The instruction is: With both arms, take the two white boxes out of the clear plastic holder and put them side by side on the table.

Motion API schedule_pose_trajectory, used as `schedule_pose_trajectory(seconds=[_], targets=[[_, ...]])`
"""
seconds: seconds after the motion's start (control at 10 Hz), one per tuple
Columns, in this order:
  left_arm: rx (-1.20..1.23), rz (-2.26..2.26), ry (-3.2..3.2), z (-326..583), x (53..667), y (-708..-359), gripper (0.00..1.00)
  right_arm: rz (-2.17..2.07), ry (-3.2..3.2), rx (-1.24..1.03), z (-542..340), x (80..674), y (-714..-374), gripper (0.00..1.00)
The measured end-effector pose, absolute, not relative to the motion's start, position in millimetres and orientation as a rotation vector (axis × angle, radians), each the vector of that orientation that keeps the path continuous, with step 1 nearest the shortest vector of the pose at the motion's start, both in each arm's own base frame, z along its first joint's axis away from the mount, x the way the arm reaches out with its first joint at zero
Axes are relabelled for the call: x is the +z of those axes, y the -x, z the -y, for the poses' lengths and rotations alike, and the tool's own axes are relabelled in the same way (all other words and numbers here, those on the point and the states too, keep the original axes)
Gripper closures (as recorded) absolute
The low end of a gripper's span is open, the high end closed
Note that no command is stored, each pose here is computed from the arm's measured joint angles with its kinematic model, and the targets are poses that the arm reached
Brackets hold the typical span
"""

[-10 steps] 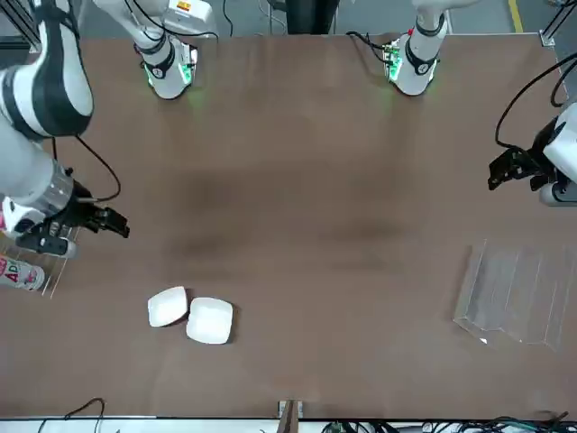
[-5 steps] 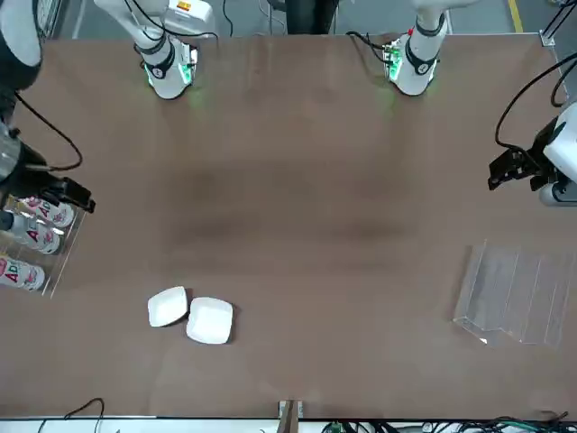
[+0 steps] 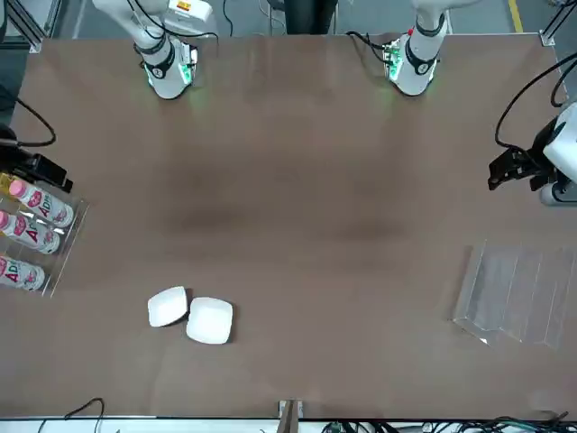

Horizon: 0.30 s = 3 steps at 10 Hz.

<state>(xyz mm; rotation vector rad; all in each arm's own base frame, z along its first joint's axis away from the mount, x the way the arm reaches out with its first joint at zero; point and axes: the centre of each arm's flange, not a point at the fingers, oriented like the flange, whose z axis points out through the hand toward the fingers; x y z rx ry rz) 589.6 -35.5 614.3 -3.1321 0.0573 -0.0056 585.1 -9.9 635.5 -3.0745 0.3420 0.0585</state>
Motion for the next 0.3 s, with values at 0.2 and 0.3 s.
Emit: schedule_pose_trajectory(seconds=[0.2,0.3], targets=[[-0.006,-0.057,3.132,35.5,614.3,-589.6,0.0,-0.346,3.075,0.068,10.9,633.9,-581.2,0.0],[-0.006,-0.057,3.132,35.5,614.3,-589.6,0.0,-0.35,3.075,0.065,12.2,633.1,-581.2,0.0]])
